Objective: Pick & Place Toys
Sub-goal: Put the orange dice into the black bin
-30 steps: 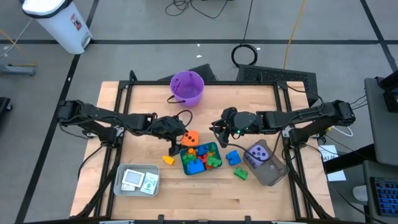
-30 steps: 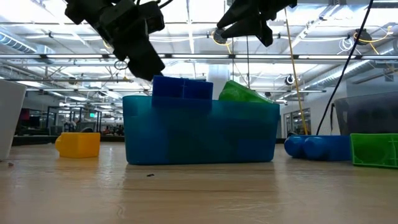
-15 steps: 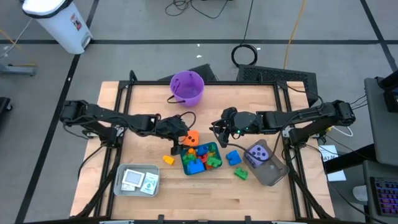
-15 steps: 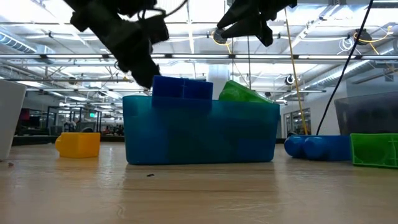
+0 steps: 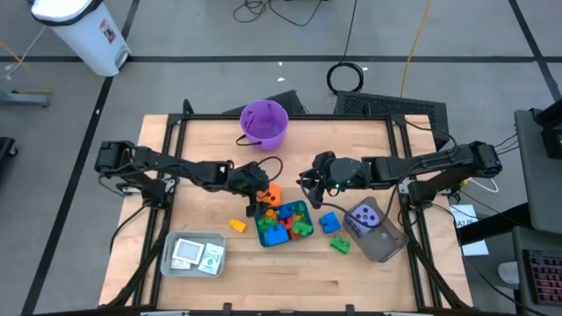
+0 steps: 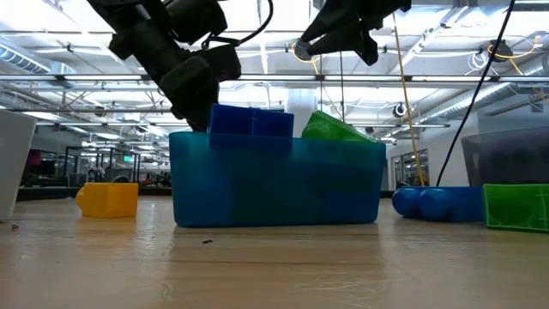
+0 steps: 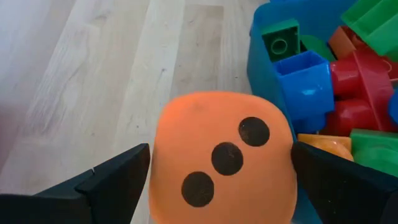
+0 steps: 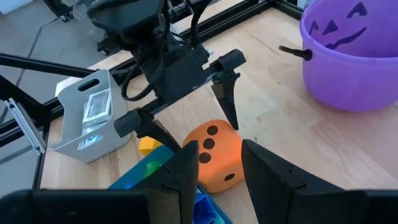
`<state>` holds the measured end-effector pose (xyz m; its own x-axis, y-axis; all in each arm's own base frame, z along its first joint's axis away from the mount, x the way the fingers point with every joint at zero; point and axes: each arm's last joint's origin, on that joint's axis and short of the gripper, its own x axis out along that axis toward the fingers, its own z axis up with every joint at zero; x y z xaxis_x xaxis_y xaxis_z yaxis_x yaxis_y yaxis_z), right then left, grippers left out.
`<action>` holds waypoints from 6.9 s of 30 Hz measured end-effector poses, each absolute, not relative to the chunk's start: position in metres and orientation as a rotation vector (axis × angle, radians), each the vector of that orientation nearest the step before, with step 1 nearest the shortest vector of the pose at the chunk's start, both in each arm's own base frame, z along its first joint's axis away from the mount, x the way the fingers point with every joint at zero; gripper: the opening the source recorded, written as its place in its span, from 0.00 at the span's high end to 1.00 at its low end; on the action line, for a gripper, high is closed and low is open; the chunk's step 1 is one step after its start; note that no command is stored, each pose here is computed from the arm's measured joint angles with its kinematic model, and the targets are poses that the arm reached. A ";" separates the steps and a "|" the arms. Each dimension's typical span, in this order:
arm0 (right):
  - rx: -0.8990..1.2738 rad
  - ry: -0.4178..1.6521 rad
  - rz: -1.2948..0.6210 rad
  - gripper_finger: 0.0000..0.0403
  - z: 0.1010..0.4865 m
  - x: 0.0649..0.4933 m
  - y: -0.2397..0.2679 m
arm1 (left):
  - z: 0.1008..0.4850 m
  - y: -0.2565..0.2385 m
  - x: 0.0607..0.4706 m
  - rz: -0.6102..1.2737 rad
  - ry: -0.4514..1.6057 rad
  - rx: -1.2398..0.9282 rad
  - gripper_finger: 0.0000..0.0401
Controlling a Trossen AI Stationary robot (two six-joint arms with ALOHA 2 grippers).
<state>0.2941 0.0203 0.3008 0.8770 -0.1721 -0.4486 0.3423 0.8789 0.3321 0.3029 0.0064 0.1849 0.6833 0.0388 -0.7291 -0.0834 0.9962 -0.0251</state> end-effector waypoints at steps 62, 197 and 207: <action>0.424 0.436 -0.283 0.72 0.299 0.293 0.020 | 0.163 0.008 0.303 0.045 0.944 -0.158 0.01; -0.518 -0.097 -0.518 0.11 0.463 0.298 -0.031 | 0.442 0.081 0.271 -0.123 -0.295 -1.033 0.22; -0.524 -0.040 -0.498 0.11 0.463 0.288 -0.030 | 0.437 0.079 0.272 -0.159 -0.196 -1.065 0.24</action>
